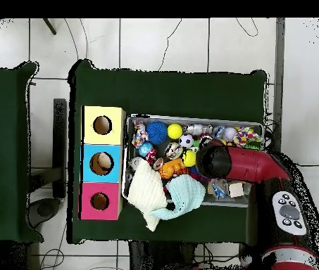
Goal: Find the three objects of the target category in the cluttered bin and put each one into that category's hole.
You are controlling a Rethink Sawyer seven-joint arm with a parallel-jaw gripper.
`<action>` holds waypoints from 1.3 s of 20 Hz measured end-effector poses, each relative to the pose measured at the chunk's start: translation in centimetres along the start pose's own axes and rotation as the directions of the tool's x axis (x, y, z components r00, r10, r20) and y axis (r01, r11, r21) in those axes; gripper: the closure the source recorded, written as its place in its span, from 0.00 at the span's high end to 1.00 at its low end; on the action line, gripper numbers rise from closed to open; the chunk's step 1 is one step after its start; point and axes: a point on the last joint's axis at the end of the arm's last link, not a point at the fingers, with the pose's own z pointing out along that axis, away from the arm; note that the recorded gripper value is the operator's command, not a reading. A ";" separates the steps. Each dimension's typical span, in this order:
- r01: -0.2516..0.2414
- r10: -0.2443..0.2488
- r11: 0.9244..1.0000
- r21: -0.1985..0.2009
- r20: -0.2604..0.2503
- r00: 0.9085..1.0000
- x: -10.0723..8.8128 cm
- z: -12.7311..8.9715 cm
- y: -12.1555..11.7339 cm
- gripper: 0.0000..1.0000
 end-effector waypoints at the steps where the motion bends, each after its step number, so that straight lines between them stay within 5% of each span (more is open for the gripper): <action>1: -0.002 0.002 1.000 -0.003 -0.002 1.000 0.0 0.1 0.0 1.00; 18: -0.011 0.011 1.000 -0.026 0.007 1.000 -0.4 0.3 0.3 1.00; 19: -0.011 0.011 1.000 -0.027 0.007 1.000 -0.4 0.3 0.4 0.00; 26: -0.009 0.010 1.000 -0.030 0.007 1.000 -0.2 0.6 0.5 0.00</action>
